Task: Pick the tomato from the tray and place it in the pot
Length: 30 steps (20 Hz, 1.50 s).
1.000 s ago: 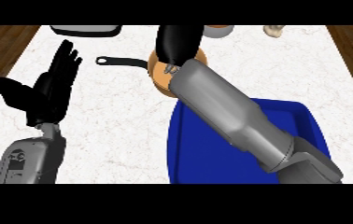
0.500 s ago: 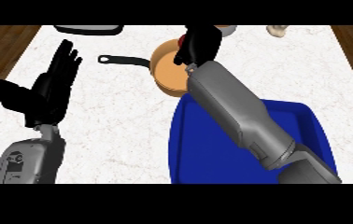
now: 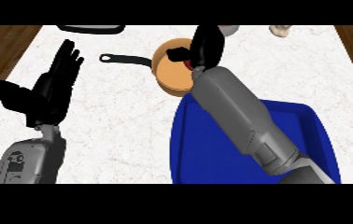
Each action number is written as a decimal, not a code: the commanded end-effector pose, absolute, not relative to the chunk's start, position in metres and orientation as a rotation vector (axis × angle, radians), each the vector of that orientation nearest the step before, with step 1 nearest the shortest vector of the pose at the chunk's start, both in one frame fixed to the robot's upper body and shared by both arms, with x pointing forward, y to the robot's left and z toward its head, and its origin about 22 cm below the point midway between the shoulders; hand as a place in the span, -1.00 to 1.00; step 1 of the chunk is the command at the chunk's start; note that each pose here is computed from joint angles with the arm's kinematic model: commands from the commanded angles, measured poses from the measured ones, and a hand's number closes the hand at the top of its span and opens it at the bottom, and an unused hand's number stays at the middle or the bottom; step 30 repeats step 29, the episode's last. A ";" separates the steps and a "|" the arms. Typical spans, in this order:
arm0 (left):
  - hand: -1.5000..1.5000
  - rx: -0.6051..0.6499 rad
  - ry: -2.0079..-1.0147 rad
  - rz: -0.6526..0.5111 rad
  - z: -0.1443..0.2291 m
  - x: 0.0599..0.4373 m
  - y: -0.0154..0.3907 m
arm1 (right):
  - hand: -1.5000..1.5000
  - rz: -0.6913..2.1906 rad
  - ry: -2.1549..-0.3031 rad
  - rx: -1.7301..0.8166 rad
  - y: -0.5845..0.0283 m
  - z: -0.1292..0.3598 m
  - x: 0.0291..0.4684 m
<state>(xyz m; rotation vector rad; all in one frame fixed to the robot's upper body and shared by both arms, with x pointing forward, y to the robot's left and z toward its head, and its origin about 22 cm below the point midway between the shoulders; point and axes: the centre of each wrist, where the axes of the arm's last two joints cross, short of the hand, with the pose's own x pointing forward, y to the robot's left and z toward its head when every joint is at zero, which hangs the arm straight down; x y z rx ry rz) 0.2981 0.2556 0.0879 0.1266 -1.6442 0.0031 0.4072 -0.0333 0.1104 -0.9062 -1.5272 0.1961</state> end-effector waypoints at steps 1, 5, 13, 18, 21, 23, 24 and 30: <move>0.00 0.146 -1.630 0.004 0.085 0.301 0.258 | -1.00 -0.029 -1.637 -0.786 -0.035 0.123 0.405; 0.00 0.178 -1.640 0.040 0.082 0.302 0.268 | -1.00 -0.127 -1.656 -0.717 -0.044 0.109 0.398; 0.00 0.206 -1.606 0.064 0.086 0.274 0.283 | -1.00 -0.113 -1.675 -0.607 -0.080 0.108 0.390; 0.00 0.195 -1.612 0.071 0.072 0.265 0.288 | -1.00 -0.107 -1.702 -0.580 -0.102 0.104 0.363; 0.00 0.206 -1.608 0.078 0.071 0.269 0.283 | -1.00 -0.092 -1.694 -0.571 -0.132 0.088 0.337; 0.00 0.212 -1.630 0.055 0.096 0.278 0.284 | -1.00 -0.080 -1.688 -0.579 -0.139 0.109 0.341; 0.00 0.216 -1.615 0.086 0.089 0.280 0.289 | -1.00 -0.081 -1.687 -0.575 -0.143 0.099 0.323; 0.00 0.182 -1.606 0.051 0.078 0.277 0.282 | -1.00 -0.098 -1.699 -0.563 -0.155 0.106 0.329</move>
